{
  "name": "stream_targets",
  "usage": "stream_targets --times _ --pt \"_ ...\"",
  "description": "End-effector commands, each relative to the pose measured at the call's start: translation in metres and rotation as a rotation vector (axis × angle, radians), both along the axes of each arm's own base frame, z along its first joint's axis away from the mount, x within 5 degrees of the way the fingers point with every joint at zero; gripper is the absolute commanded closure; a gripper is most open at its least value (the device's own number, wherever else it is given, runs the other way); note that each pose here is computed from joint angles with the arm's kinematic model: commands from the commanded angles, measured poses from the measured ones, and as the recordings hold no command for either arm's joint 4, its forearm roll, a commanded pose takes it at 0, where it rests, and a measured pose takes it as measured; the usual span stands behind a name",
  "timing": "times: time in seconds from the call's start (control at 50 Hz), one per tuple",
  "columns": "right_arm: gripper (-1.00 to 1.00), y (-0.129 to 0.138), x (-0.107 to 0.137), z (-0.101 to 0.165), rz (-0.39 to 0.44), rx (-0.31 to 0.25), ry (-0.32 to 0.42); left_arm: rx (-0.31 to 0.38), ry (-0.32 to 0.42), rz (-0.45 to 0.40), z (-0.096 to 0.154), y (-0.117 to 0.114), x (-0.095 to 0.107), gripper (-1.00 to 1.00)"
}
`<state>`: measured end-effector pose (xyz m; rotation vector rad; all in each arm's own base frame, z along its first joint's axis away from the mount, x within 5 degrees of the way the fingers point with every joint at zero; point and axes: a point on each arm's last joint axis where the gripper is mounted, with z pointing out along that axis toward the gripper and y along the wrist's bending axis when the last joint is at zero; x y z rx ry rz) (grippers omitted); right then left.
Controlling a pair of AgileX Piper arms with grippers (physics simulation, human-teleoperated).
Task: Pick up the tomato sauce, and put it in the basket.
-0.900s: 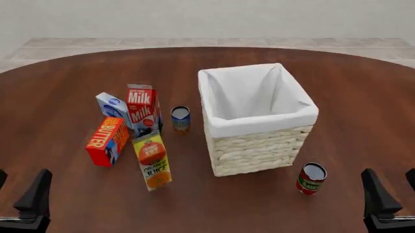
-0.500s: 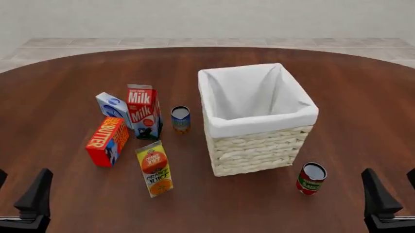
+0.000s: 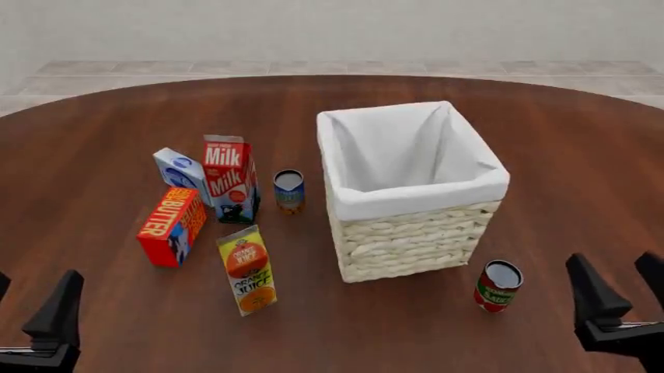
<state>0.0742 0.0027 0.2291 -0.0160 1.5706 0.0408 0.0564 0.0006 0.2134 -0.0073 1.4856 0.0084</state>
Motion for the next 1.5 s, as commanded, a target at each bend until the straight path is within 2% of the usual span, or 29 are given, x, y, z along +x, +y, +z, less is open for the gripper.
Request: stream_targets --times 0.02,0.12,0.16,0.22,0.26,0.3,0.4,0.46,0.48,0.5,0.64,0.74,0.92,1.22,1.5 --pt "-1.0 0.007 0.025 0.029 0.058 0.009 0.113 0.005 -0.005 0.002 0.0 0.0 0.0 -1.0" --pt "-1.0 0.011 0.029 0.049 0.092 0.003 0.148 0.002 -0.002 0.002 0.0 0.0 0.0 -1.0" --pt "-1.0 0.013 0.037 0.048 0.097 0.033 0.202 0.0 0.002 0.002 0.0 0.0 0.0 -1.0" --pt "-1.0 0.017 0.044 0.046 0.121 0.01 0.255 0.004 -0.004 0.002 0.0 0.0 0.0 -1.0" --pt "-1.0 0.023 0.053 0.043 0.152 0.016 0.335 0.002 -0.002 0.002 0.0 0.0 0.0 -1.0" --pt "-1.0 0.026 0.058 0.042 0.164 0.026 0.375 0.004 -0.004 0.002 0.0 0.0 0.0 -1.0" --pt "-1.0 0.027 0.067 0.049 0.161 -0.01 0.415 0.005 -0.005 0.002 0.0 0.0 0.0 -1.0" --pt "-1.0 0.03 0.078 0.048 0.16 -0.015 0.479 0.003 -0.003 0.002 0.0 0.0 0.0 -1.0" --pt "-1.0 0.032 0.077 0.049 0.166 0.01 0.482 0.005 -0.006 0.002 0.0 0.0 0.0 -1.0" --pt "-1.0 0.03 0.08 0.05 0.156 -0.018 0.492 0.003 -0.004 0.002 0.002 0.0 0.0 -1.0" --pt "-1.0 0.029 0.088 0.058 0.148 -0.033 0.536 0.003 -0.004 0.002 0.0 0.0 0.0 -1.0" --pt "-1.0 0.025 0.097 0.057 0.125 -0.08 0.568 0.003 -0.003 0.002 0.001 0.0 0.0 -1.0" --pt "-1.0 0.022 0.113 0.052 0.096 -0.066 0.628 0.001 0.001 0.002 0.0 0.0 0.0 -1.0" --pt "-1.0 0.017 0.119 0.032 0.071 -0.072 0.736 0.002 0.0 0.002 0.0 0.0 0.0 -1.0" --pt "-1.0 0.017 0.121 0.025 0.078 -0.095 0.78 0.002 -0.002 0.002 0.0 0.0 0.0 -1.0"
